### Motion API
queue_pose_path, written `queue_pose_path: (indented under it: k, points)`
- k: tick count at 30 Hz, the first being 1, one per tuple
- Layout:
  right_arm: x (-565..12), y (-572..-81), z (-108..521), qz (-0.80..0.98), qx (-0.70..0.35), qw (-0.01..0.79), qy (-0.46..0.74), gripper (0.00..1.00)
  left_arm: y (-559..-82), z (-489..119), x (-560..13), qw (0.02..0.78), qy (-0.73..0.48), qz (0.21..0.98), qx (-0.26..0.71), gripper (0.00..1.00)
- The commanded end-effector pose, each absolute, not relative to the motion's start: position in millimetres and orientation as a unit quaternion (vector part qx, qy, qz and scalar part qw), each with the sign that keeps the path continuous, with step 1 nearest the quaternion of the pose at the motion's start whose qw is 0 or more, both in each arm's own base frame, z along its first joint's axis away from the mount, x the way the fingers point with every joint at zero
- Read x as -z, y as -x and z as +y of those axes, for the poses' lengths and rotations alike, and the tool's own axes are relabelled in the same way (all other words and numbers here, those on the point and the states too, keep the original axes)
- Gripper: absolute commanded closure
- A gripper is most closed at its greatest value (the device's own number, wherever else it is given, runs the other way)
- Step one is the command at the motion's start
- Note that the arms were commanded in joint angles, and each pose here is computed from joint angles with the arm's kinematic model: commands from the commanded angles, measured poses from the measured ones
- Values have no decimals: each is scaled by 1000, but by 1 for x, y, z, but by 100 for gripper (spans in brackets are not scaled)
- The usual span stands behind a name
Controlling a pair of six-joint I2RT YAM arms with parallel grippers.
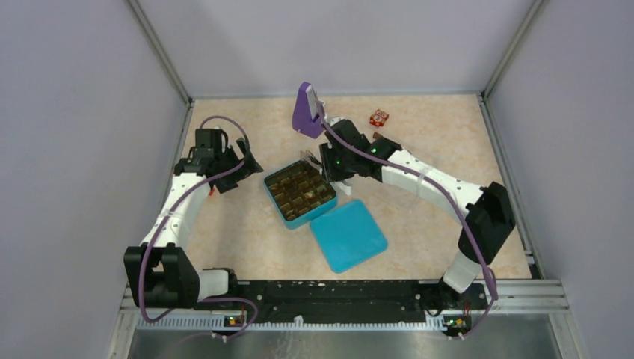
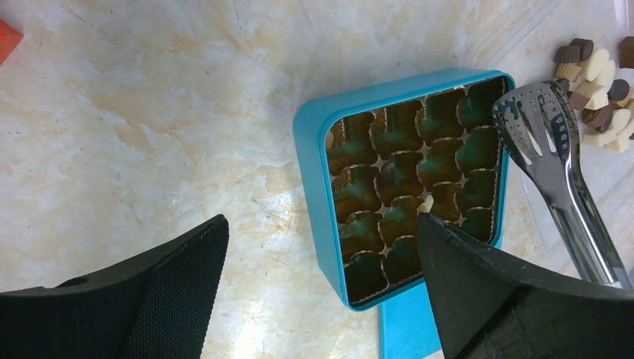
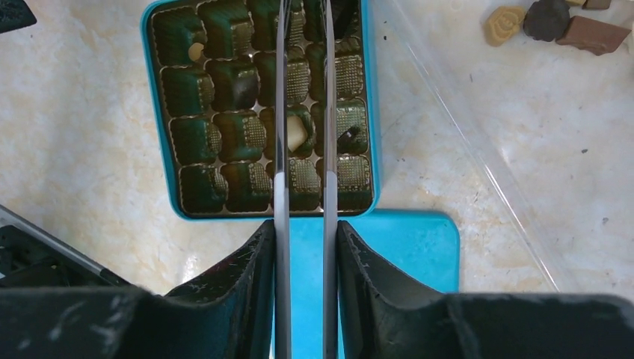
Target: Pack the chocolate
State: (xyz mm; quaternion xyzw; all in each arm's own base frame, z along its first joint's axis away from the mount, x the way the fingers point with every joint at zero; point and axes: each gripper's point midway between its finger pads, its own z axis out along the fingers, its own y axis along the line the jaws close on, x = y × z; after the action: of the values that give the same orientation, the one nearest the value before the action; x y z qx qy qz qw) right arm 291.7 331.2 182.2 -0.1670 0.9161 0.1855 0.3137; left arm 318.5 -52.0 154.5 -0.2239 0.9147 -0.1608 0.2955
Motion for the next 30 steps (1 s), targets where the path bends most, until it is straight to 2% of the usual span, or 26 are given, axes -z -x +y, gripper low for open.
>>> queue_pose_path:
  k: [1,3,4,7,12,13,17,22,26,30]
  points:
    - [-219,-302,337,896,-201,364,153,80,-323,-49,-166,317,217,909,160,1]
    - [-228,-303,325,893,-191,383,140,97,-323,-49,-167,317,216,910,159,1]
    - [-237,-303,316,889,-184,398,131,100,-323,-49,-166,317,217,910,158,1]
    - [-249,-304,283,887,-147,427,101,100,-322,-48,-165,316,217,910,158,1]
    - [-236,-303,211,900,-98,423,37,100,-322,-49,-166,317,217,910,159,1]
    - [-229,-302,197,904,-91,417,23,98,-322,-49,-166,317,217,910,159,1]
    - [-204,-293,157,916,-63,396,-10,77,-322,-49,-167,317,217,909,161,1]
    - [-179,-286,130,926,-41,372,-39,73,-321,-49,-168,318,216,909,161,1]
    - [-168,-286,128,927,-65,366,-55,65,-320,-48,-169,319,216,909,158,1]
    - [-160,-290,132,928,-69,361,-56,63,-319,-48,-168,318,216,910,158,1]
